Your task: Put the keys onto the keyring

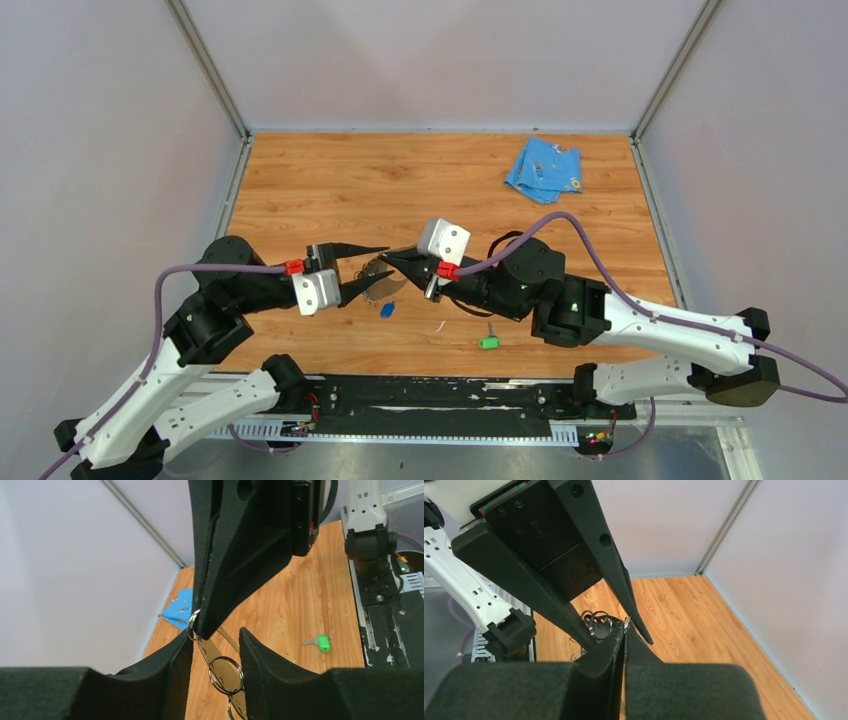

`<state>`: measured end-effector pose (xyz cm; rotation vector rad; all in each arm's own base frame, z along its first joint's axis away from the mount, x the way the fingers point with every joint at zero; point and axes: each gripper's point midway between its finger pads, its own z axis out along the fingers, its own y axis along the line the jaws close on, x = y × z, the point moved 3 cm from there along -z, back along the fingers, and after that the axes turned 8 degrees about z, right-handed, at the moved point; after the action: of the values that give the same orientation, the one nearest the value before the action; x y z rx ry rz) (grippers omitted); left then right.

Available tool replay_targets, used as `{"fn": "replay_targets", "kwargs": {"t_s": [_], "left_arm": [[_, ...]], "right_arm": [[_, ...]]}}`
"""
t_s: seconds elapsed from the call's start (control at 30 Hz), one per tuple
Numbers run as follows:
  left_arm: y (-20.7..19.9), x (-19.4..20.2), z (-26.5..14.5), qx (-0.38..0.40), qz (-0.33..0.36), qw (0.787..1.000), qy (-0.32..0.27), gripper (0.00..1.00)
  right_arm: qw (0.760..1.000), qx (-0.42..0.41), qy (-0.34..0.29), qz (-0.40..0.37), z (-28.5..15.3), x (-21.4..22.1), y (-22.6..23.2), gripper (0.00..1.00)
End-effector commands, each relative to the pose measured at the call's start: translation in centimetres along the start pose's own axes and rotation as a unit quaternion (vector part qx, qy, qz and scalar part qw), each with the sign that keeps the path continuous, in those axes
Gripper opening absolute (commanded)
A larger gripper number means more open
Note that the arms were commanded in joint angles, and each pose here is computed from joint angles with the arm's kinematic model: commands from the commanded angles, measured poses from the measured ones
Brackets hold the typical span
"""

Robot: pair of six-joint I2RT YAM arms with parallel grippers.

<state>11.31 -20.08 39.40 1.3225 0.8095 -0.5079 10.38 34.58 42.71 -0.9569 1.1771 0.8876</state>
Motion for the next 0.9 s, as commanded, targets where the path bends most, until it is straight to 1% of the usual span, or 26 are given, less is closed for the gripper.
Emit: {"fn": "replay_targets", "kwargs": {"t_s": [0.0,0.07,0.13,0.23,0.37,0.43,0.57,0.67,0.7,0.77,0.87], "left_arm": [[1.5,-0.4,0.1,-0.049,-0.022,0.999,-0.005,0.39],[2.1,-0.5,0.1,-0.068,-0.028,0.997,-0.005,0.34],[2.2,-0.7,-0.1,-0.074,-0.028,0.997,-0.008,0.23],[1.8,-0.8,-0.4,-0.065,-0.027,0.997,-0.009,0.01],[0.8,-0.6,-0.6,-0.038,-0.019,0.999,-0.007,0.0],[0.6,-0.6,-0.6,-0.035,-0.02,0.999,-0.009,0.0],[0.9,-1.2,-0.6,-0.039,-0.034,0.999,-0.017,0.0],[0.7,-1.7,-0.6,-0.033,-0.047,0.998,-0.026,0.0],[0.6,-1.8,-0.7,-0.028,-0.048,0.998,-0.028,0.0],[0.3,-2.0,-0.9,-0.022,-0.05,0.998,-0.033,0.0],[-0.2,-1.9,-1.0,-0.012,-0.054,0.998,-0.027,0.0]], "right_arm": [[1.0,-0.015,-0.01,0.023,0.5,0.2,0.5,0.01],[0.999,-0.023,-0.009,0.027,0.6,0.3,0.8,0.01],[0.999,-0.026,-0.009,0.03,0.7,0.3,0.9,0.01],[0.999,-0.028,-0.011,0.037,0.6,0.2,0.8,0.01],[0.998,-0.026,-0.014,0.052,0.1,-0.1,0.5,0.01],[0.997,-0.049,-0.014,0.058,-0.1,-0.2,1.0,0.0],[0.996,-0.058,0.001,0.071,-0.4,0.4,1.1,0.01],[0.995,-0.062,0.015,0.074,-0.6,0.9,1.0,0.08],[0.995,-0.061,0.02,0.074,-0.7,1.0,0.9,0.12],[0.995,-0.057,0.035,0.074,-0.9,1.3,0.6,0.22],[0.995,-0.052,0.053,0.065,-1.2,1.2,0.1,0.28]]}}
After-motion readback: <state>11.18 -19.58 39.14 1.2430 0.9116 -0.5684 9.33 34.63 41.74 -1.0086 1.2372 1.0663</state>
